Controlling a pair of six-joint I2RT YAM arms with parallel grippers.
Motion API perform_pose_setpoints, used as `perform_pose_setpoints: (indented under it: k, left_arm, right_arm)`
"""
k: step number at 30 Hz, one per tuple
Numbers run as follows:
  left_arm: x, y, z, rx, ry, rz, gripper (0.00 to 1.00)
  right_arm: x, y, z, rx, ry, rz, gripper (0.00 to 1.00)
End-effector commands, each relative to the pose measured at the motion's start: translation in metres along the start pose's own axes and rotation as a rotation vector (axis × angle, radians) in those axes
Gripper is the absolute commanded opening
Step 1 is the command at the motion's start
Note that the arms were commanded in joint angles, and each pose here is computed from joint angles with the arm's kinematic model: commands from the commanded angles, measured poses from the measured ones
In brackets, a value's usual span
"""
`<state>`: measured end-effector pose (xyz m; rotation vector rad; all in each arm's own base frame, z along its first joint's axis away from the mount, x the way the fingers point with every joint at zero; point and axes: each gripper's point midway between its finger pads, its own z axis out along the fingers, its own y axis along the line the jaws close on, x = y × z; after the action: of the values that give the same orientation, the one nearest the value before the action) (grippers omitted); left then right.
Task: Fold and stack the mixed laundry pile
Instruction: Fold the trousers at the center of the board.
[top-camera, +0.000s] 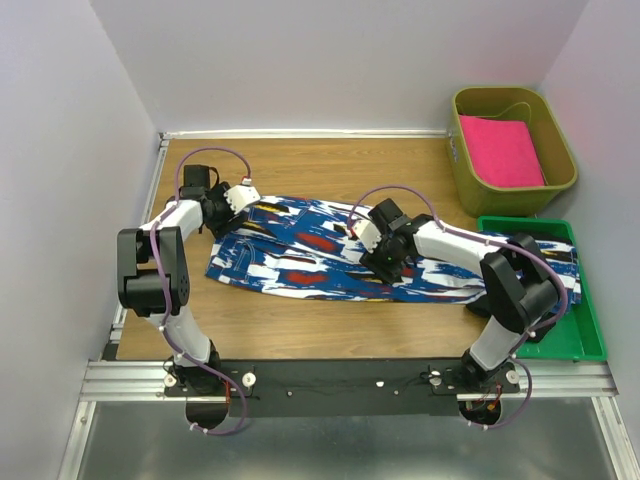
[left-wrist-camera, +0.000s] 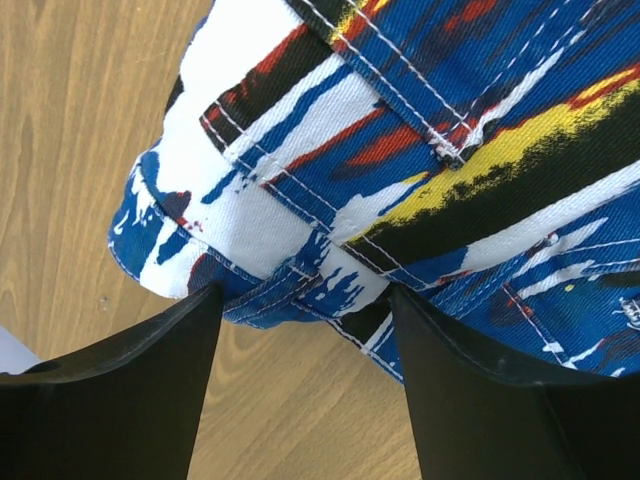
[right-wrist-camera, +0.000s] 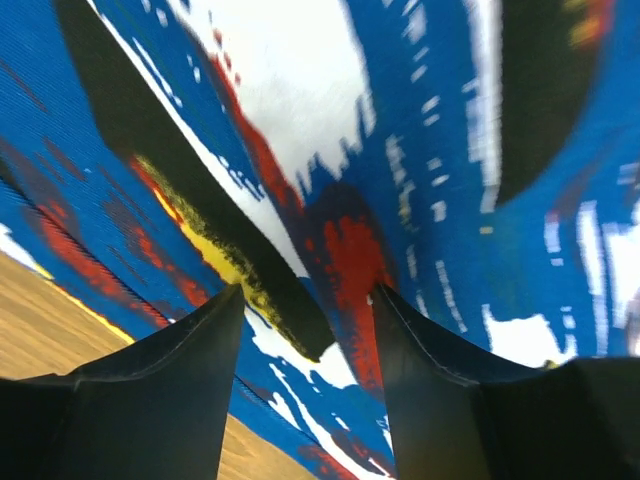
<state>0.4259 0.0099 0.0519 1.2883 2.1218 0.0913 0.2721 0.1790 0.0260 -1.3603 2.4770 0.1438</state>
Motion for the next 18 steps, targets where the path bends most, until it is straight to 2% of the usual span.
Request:
perform_pose_setpoints:
  k: [1,4,5,8,18]
  left_arm:
    - [0.006,0.001,0.009,0.003,0.017,0.017,0.72]
    - [0.008,0.002,0.01,0.003,0.024,0.019,0.65]
    - [0.008,0.003,0.01,0.001,0.024,0.018,0.58]
    - [0.006,0.004,0.009,0.007,0.026,0.03,0.5]
    - [-0.001,0.012,0.002,-0.002,0.018,0.047,0.51]
  right_arm:
    - [0.013,-0.009,0.016,0.085,0.051,-0.014,0.54]
    - [0.015,-0.013,0.017,0.103,0.062,-0.015,0.43]
    - [0.014,-0.013,0.016,0.104,0.059,-0.015,0.43]
    - [0.009,-0.013,0.008,0.101,0.046,-0.015,0.42]
    - [0.002,-0.009,-0.014,0.076,0.024,-0.042,0.45]
